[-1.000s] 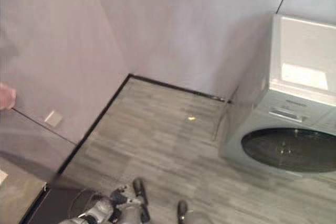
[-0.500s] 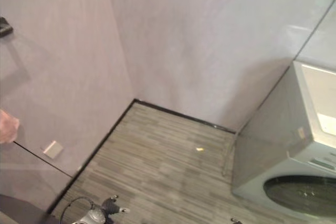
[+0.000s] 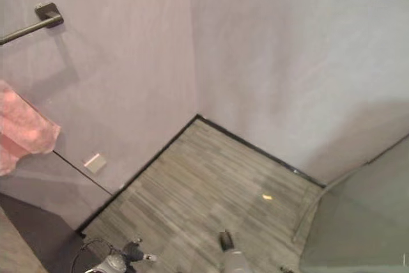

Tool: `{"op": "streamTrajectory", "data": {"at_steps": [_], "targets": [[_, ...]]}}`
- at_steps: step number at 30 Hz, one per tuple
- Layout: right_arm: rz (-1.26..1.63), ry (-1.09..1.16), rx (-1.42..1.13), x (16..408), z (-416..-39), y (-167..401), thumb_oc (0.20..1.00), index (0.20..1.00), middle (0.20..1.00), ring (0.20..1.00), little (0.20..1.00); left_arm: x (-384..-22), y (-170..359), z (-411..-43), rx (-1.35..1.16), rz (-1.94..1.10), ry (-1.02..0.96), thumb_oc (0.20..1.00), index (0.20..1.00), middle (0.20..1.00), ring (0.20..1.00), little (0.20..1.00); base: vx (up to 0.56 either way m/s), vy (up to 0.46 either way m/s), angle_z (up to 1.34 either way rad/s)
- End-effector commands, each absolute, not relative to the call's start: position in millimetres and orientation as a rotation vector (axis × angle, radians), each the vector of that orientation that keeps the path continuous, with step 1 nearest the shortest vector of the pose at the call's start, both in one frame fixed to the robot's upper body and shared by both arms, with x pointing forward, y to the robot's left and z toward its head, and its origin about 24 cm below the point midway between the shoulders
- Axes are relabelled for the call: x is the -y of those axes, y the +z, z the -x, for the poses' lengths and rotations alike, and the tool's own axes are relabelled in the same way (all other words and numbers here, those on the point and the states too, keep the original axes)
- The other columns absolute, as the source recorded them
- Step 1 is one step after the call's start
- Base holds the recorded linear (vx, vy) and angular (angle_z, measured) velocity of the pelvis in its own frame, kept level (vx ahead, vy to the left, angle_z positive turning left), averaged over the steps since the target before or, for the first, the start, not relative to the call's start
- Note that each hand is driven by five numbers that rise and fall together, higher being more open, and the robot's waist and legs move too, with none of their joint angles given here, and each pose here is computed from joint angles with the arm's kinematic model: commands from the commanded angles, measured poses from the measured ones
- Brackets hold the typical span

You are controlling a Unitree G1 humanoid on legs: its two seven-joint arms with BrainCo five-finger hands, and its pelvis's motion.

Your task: Put brush and paste in cup on sink, flatten towel.

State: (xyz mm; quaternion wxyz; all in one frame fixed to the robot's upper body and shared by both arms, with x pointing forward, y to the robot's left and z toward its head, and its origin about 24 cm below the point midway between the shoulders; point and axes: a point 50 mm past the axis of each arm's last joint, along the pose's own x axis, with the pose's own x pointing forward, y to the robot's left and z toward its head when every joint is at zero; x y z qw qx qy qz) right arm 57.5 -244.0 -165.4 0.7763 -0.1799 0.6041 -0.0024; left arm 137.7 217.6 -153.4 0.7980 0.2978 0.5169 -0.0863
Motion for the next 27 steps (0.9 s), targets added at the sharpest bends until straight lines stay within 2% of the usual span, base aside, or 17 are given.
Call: {"op": "streamTrajectory", "data": {"at_steps": [1, 14, 21, 27], "targets": [[0.413, -0.028, -1.303, 257.6, -63.4, -161.2, 1.0, 1.0, 1.0, 1.0, 1.0, -229.8, -145.5, -151.4, -1.056, -0.689, -0.176, 1.0, 1.0, 1.0, 1.0, 1.0, 0.14, -0.229, 0.49], [0.381, -0.12, -1.297, 270.5, -66.5, -157.0, 1.0, 1.0, 1.0, 1.0, 1.0, -222.6, -153.2, -134.6, -1.108, -0.564, -0.108, 1.0, 1.0, 1.0, 1.0, 1.0, 0.07, -0.182, 0.59], [0.407, -0.113, -1.303, 269.9, -64.6, -157.5, 1.0, 1.0, 1.0, 1.0, 1.0, -217.2, -154.9, -132.6, -1.108, -0.585, -0.146, 1.0, 1.0, 1.0, 1.0, 1.0, -0.02, 0.006, 0.64], [0.426, -0.066, -1.294, 261.7, -69.3, -159.3, 1.0, 1.0, 1.0, 1.0, 1.0, -219.1, -156.6, -125.6, -1.125, -0.594, -0.163, 1.0, 1.0, 1.0, 1.0, 1.0, 0.01, 0.104, 0.08]]}}
